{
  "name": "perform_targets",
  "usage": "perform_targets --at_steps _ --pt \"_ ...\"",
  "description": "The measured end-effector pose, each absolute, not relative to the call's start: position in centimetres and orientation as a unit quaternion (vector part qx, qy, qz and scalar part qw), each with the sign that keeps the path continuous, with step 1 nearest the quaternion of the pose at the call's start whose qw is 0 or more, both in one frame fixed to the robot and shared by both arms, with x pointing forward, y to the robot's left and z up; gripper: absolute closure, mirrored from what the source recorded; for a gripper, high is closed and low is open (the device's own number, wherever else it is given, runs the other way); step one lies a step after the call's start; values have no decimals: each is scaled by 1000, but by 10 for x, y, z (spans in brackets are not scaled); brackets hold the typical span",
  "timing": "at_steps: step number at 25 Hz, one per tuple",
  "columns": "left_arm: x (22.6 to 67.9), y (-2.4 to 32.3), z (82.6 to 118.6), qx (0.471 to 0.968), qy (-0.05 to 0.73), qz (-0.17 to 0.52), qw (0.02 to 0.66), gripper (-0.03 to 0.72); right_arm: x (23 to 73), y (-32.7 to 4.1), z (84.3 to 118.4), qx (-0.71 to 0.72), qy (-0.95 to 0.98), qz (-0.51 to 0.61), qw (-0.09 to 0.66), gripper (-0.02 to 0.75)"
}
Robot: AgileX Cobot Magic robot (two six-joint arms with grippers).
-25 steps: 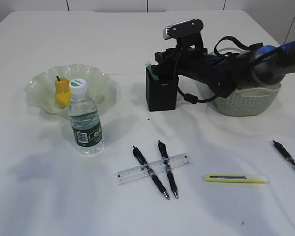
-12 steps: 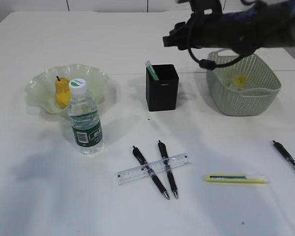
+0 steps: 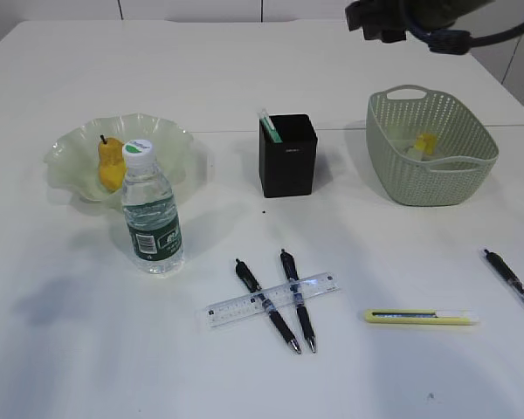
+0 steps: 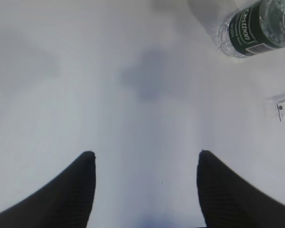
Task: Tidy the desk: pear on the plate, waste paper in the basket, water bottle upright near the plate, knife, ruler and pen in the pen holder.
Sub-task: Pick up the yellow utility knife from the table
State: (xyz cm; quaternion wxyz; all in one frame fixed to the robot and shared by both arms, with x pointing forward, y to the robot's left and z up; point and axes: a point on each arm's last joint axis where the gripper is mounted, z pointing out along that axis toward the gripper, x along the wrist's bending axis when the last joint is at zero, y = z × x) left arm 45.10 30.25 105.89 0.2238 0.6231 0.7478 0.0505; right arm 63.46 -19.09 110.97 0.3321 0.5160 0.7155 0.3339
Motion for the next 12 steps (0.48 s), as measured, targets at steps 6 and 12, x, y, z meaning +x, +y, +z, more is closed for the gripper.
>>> perform_targets --at_steps 6,12 --pt "450 302 1059 624 748 48 222 214 608 -187 1095 533 782 255 197 455" --pt "450 302 1059 624 748 48 222 214 585 -187 1083 556 808 175 83 455"
